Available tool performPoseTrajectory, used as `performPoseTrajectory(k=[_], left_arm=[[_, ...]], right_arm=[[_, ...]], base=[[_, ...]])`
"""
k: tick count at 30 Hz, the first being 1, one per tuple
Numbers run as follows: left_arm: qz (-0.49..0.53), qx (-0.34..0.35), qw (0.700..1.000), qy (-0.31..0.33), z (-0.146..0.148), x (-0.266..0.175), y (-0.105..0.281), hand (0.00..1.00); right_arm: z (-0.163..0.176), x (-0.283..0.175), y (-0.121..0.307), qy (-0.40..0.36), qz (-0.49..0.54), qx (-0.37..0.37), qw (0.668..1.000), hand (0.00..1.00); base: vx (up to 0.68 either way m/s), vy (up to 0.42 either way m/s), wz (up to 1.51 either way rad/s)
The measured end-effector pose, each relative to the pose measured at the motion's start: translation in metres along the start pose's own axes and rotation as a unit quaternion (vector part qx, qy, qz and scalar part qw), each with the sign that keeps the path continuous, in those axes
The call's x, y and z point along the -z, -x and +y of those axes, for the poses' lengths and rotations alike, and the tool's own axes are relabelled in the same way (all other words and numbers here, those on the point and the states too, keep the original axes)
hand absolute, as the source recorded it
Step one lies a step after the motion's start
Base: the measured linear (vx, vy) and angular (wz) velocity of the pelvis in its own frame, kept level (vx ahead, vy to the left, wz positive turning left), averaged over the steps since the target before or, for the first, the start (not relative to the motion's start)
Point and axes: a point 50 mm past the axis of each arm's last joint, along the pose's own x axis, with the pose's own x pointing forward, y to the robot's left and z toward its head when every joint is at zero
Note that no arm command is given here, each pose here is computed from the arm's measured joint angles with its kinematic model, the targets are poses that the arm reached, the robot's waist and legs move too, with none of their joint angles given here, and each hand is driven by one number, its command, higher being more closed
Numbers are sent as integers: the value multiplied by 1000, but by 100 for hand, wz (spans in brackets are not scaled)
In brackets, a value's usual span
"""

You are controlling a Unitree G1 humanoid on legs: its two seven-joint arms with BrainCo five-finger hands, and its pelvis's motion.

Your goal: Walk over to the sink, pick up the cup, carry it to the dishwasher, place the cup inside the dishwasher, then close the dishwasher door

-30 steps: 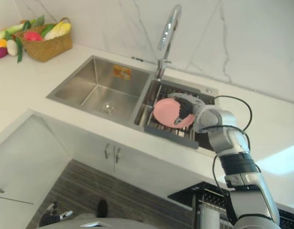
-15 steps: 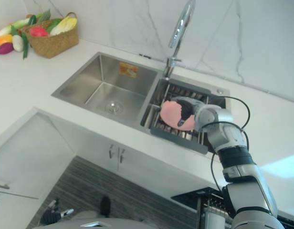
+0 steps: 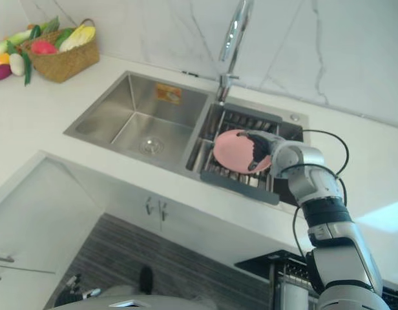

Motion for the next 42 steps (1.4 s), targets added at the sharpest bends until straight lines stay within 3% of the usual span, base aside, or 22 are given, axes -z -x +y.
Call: performPoseTrajectory(k=[8, 17, 26, 42], left_arm=[[-45, -23, 999, 15, 21, -39, -18, 0], [-50, -38, 998, 32, 30, -43, -20, 0], [-60, -38, 997, 32, 30, -46, -20, 0], [-62, -37, 997, 32, 30, -47, -20, 0]], right_arm=[[-50, -5, 4, 9, 9, 104, 995, 0], [-69, -5, 10, 44, 24, 159, 986, 0], [-87, 2, 22, 75, 45, 168, 982, 0], [-86, 1, 27, 71, 33, 114, 990, 0]], base=[[-86, -21, -2], [17, 2, -6], [24, -5, -3], [0, 0, 0]])
